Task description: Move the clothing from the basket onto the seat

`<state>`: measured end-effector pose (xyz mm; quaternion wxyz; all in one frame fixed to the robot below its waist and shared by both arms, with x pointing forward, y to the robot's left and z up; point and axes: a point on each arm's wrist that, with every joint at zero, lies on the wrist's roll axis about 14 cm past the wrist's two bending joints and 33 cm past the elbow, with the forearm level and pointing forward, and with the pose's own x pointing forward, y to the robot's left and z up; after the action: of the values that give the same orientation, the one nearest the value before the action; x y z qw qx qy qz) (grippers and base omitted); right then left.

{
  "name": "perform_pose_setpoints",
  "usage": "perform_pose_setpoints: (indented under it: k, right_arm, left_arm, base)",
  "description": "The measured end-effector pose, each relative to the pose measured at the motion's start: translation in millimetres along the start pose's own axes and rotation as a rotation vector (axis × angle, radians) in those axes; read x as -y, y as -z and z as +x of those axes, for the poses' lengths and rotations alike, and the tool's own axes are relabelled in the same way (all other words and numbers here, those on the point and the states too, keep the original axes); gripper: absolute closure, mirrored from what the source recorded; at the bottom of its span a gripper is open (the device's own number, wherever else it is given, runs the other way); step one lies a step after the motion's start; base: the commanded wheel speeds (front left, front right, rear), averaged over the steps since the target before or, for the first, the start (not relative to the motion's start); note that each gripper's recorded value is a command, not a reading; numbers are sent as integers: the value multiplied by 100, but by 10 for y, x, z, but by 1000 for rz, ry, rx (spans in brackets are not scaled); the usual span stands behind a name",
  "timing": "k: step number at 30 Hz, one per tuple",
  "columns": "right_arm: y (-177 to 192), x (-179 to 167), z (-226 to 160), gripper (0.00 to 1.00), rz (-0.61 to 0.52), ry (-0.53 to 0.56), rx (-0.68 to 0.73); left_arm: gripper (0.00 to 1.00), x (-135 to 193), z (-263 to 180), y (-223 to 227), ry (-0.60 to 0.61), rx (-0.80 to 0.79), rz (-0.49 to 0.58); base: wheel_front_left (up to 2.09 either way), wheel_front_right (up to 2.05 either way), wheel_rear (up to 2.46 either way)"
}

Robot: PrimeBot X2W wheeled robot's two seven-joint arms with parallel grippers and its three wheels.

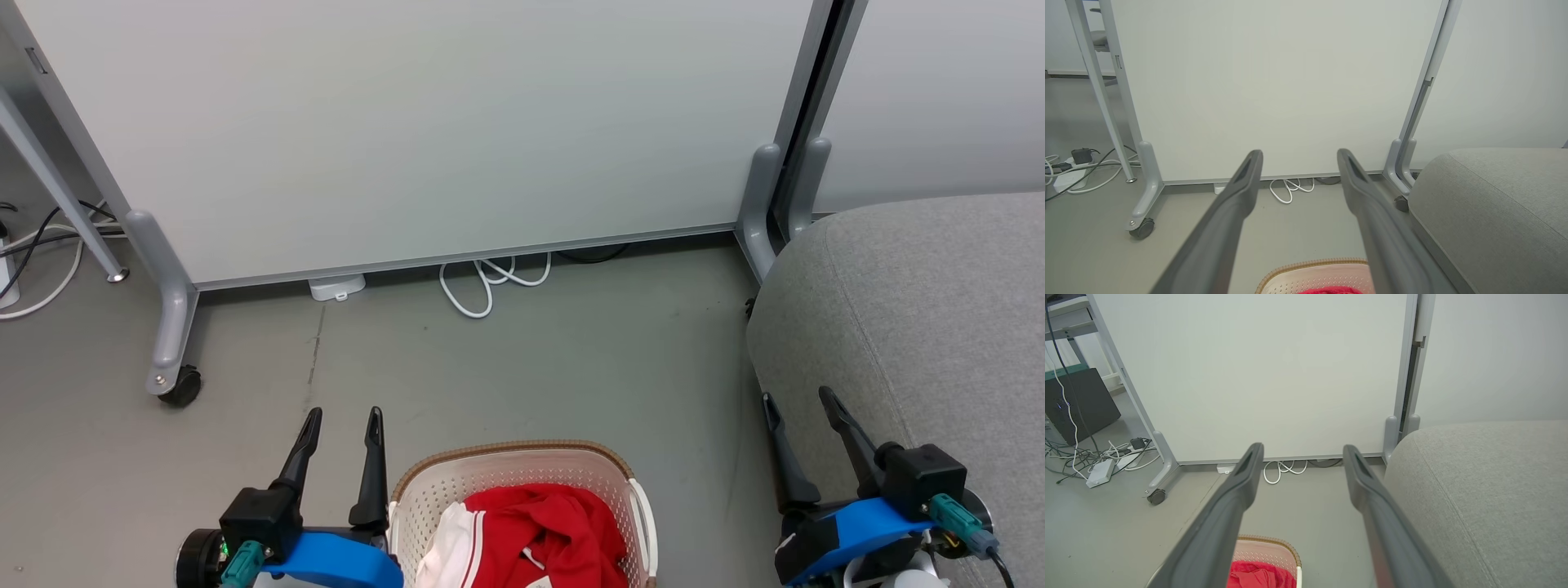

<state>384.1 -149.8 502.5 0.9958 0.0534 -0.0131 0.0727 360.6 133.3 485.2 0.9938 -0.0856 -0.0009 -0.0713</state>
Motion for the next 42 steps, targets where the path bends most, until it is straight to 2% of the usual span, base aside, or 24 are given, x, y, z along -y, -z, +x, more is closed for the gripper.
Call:
perform_pose_setpoints:
  k: [11,22,30,42]
  right_arm:
    - [22,3,4,0,1,1,-6]
    - [84,-8,171,0,-7,-13,-20]
    - [180,52,538,0,-22,-18,-24]
    - [714,264,910,0,-20,4,-101]
  left_arm:
    - [0,-3,1,55,-1,-17,-5]
    - [0,42,144,413,26,-129,-21]
    - [0,145,446,974,88,-289,-38]
    - [0,494,690,2183,234,-611,-94]
  base:
    - [0,0,0]
    - [0,0,0]
    - [0,0,0]
    - [0,0,0]
